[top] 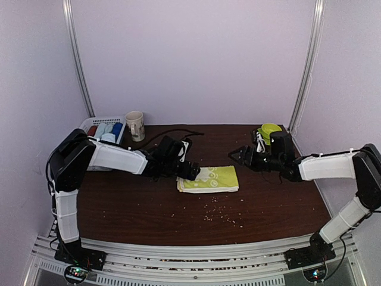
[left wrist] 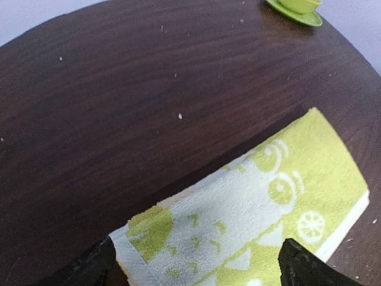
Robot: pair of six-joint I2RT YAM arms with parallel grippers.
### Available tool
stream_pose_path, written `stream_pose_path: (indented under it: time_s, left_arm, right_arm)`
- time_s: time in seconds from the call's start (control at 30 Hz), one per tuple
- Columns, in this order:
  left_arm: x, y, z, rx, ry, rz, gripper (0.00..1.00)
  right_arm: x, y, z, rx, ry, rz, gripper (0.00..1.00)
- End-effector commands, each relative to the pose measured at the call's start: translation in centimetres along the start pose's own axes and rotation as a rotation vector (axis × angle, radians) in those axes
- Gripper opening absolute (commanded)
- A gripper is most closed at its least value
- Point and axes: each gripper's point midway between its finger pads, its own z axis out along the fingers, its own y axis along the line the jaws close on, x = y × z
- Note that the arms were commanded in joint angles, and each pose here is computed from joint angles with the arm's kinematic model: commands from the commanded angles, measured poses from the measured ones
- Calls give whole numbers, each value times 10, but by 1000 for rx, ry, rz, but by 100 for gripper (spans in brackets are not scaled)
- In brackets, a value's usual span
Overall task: Roll the towels
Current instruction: Smooth out the towel at the center of the board, then rotate the towel at the center of the board.
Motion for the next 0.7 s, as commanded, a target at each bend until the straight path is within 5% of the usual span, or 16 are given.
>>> stream_pose_path:
  time_s: [0.0, 0.37, 0.67]
  left_arm:
    - [-35, -19, -35, 38, -84, 33, 98]
    - [31, -101, -54, 213, -9, 73, 98]
    - [86, -101, -44, 249, 73, -10, 98]
  right_arm:
    - [-25, -14, -18, 204, -41, -143, 100]
    - [-46, -65, 10, 477, -6, -224, 100]
    - [-40, -107, 29, 719, 90, -344, 100]
